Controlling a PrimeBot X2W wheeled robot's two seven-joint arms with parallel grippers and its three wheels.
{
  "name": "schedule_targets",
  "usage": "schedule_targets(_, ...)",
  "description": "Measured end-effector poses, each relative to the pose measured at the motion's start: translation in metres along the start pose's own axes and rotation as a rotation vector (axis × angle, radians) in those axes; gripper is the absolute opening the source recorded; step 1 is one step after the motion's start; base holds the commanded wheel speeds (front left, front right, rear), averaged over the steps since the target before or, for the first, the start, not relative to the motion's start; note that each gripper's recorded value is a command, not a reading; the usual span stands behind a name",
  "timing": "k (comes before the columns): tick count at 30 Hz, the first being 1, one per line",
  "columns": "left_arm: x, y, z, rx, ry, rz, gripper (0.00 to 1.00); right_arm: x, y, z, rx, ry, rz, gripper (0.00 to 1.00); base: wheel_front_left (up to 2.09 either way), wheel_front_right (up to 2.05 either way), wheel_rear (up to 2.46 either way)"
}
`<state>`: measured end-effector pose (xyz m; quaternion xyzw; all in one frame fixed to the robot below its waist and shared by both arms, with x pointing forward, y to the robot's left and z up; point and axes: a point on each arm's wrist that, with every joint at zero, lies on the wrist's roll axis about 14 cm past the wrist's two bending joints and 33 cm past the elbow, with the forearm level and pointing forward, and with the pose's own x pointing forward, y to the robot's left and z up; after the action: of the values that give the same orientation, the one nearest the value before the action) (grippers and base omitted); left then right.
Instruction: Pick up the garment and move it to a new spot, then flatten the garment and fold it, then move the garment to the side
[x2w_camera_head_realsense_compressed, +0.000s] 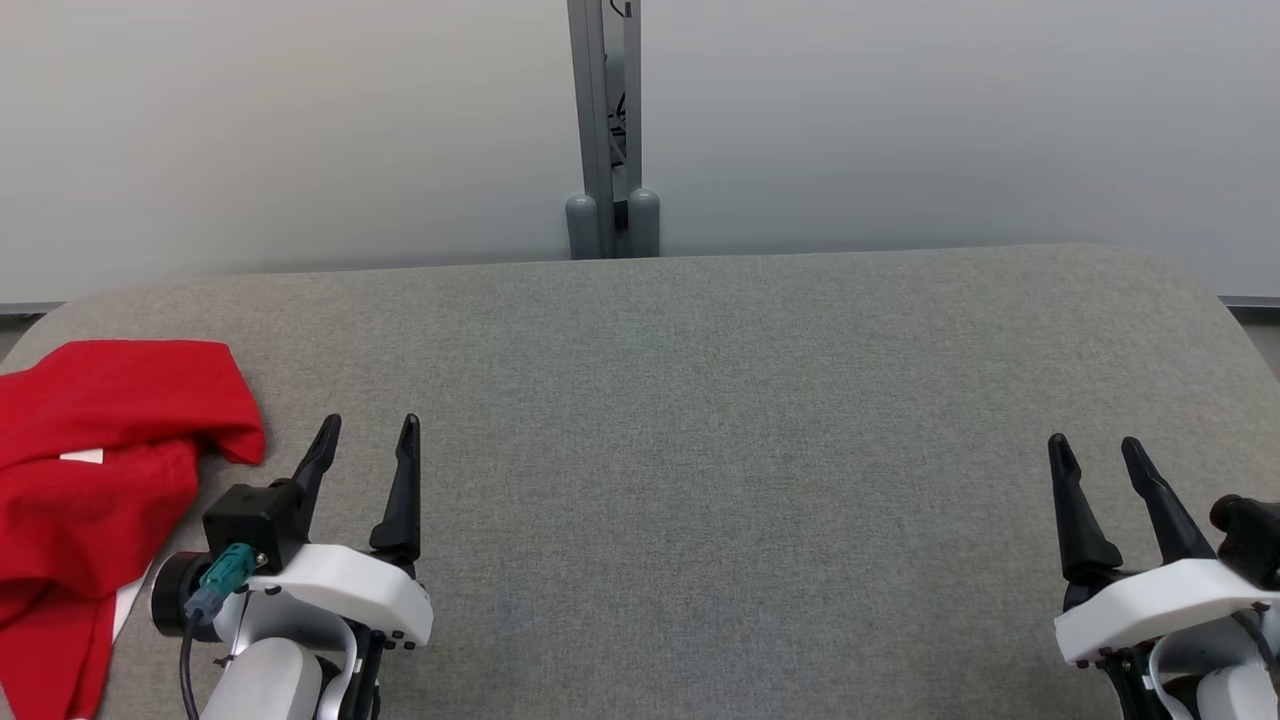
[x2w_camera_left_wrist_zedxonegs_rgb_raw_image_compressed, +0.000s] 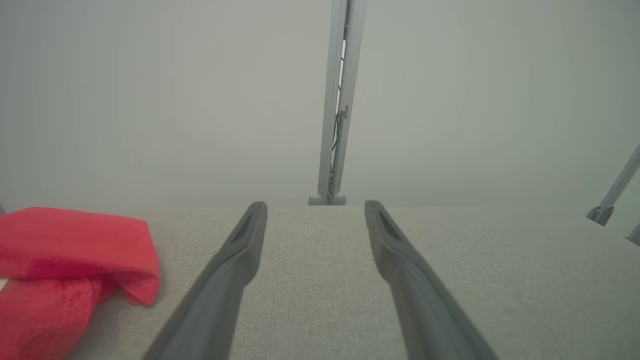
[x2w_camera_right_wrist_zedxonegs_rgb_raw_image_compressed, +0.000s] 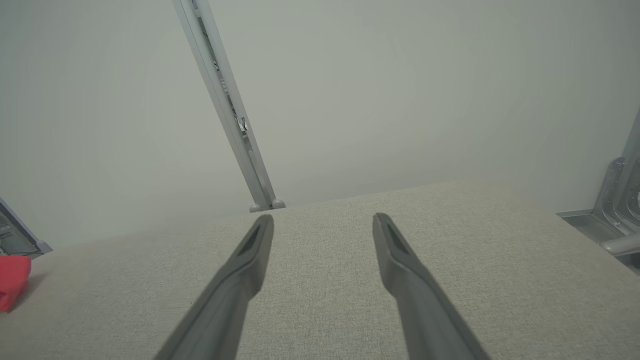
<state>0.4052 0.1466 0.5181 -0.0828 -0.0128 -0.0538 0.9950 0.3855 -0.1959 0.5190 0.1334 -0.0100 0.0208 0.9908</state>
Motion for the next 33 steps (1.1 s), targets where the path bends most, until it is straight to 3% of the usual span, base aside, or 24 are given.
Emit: schedule_targets(33, -0.0035, 0.0061, -0.0067, 0.193, 0.033, 0.019, 1.0, -0.0057, 0.0075, -0.0054, -0.117, -0.014, 0.025, 1.0, 0.0, 0.0, 0.0)
